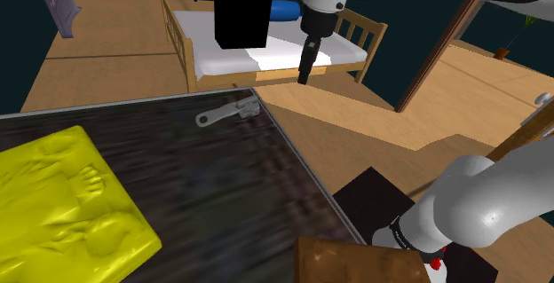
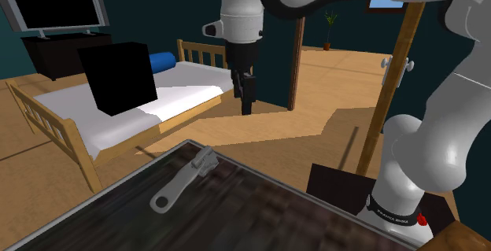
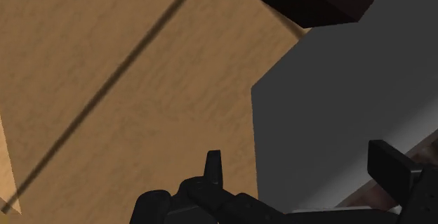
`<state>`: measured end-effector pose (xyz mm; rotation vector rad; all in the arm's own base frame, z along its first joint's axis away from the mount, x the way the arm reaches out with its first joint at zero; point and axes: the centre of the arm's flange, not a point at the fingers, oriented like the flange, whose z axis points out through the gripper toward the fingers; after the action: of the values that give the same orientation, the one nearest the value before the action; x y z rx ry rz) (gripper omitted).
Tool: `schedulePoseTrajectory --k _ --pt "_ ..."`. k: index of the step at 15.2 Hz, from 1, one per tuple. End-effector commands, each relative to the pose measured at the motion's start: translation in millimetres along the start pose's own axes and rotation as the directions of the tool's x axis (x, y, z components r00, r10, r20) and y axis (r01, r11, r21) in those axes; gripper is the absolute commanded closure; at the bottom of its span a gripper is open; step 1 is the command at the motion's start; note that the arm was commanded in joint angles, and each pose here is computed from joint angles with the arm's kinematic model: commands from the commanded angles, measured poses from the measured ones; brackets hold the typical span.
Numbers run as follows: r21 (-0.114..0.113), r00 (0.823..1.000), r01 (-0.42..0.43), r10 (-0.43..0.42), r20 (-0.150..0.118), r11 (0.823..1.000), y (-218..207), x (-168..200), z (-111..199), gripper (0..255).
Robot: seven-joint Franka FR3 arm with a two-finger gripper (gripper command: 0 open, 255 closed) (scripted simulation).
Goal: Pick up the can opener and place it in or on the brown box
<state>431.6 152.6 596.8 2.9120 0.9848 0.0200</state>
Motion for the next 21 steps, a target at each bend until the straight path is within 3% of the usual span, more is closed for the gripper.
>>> schedulePoseTrajectory --k 1,4,8,11,15,16,21 --pt "0.005 0.998 0.068 -0.068 0.008 0.998 -14 23 1 0" --pt "0.012 0.986 0.166 -0.166 0.019 0.986 -36 57 3 0" --pt "0.023 0.955 0.294 -0.294 0.034 0.956 -71 98 8 0" --pt "0.033 0.921 0.386 -0.387 0.043 0.922 -101 126 11 0" --pt "0.047 0.861 0.503 -0.505 0.055 0.863 -144 159 16 0" --pt "0.048 0.855 0.514 -0.516 0.056 0.856 -149 161 16 0" --pt "0.048 0.855 0.514 -0.516 0.056 0.856 -149 160 43 0"
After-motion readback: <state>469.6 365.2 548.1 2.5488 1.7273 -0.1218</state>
